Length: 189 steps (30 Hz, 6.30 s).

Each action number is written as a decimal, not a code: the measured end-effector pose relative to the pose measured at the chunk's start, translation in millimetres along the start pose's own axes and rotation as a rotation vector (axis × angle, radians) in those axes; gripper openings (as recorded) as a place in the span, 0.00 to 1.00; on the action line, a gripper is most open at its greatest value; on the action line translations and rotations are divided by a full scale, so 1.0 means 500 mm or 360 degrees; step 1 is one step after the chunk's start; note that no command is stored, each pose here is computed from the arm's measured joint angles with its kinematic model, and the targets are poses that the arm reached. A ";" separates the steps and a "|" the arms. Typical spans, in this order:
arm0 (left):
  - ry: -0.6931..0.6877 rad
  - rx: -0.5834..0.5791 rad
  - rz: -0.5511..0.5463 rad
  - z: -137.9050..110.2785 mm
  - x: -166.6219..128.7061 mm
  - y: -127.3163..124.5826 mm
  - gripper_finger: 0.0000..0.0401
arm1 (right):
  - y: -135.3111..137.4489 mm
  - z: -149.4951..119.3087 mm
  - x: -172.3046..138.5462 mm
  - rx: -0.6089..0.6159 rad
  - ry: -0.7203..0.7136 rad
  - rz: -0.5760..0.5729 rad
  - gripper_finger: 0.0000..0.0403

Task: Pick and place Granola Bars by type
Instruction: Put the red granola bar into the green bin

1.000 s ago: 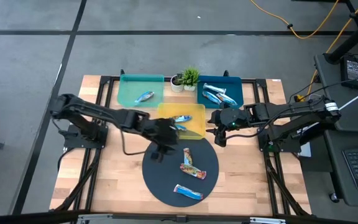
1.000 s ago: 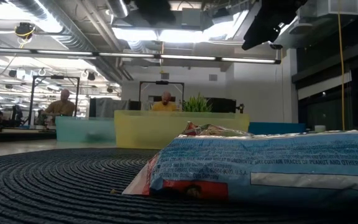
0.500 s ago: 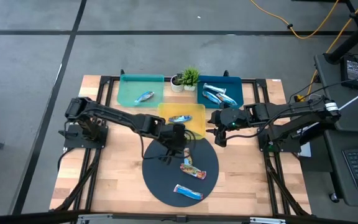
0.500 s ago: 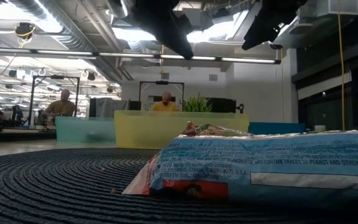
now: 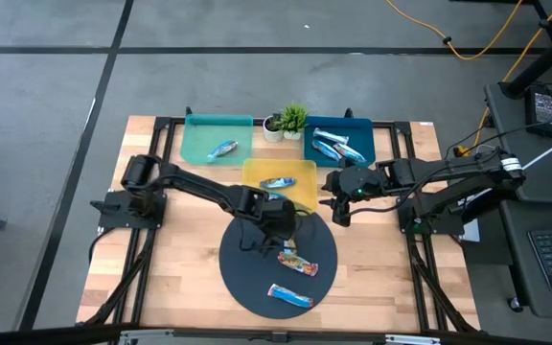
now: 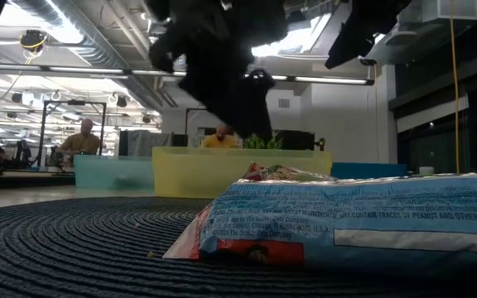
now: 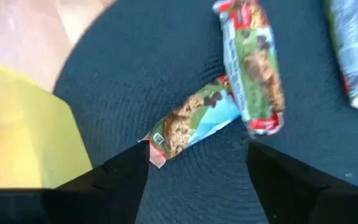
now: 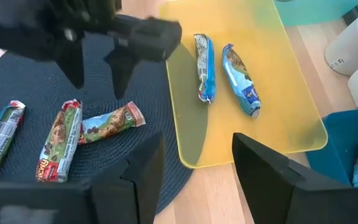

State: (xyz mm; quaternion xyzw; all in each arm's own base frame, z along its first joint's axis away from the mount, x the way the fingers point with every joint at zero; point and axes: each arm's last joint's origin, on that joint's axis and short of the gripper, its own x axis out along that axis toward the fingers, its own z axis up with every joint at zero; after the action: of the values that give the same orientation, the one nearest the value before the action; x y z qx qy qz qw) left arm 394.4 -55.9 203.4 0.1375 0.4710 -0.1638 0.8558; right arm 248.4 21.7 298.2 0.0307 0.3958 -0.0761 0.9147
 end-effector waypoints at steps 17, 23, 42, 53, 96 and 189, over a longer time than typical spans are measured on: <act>0.0049 0.0133 0.0020 -0.017 0.095 0.004 0.65 | 0.000 -0.003 0.000 0.0009 0.0030 0.0007 0.47; 0.0037 0.0134 -0.0003 -0.020 0.114 0.004 0.63 | 0.000 -0.003 0.000 0.0009 0.0029 0.0007 0.47; 0.0055 0.0096 0.0045 -0.023 0.125 0.007 0.31 | 0.000 -0.003 0.000 0.0042 0.0029 0.0007 0.47; 0.0098 0.0012 0.0033 -0.024 0.104 0.002 0.14 | 0.000 -0.003 0.000 0.0037 0.0030 0.0007 0.47; -0.0123 -0.0159 0.0378 0.032 -0.133 0.013 0.13 | 0.000 -0.004 0.000 -0.0002 0.0032 0.0002 0.47; 0.0313 -0.1870 0.1320 -0.531 -0.410 0.298 0.13 | -0.001 -0.004 0.000 0.0037 0.0028 -0.0014 0.47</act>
State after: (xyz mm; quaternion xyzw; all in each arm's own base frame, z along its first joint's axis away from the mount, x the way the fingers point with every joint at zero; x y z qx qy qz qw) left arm 150.2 213.7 252.3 -0.1634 0.4651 0.4675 0.7338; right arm 246.9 21.4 296.9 0.0402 0.4032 -0.0844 0.9103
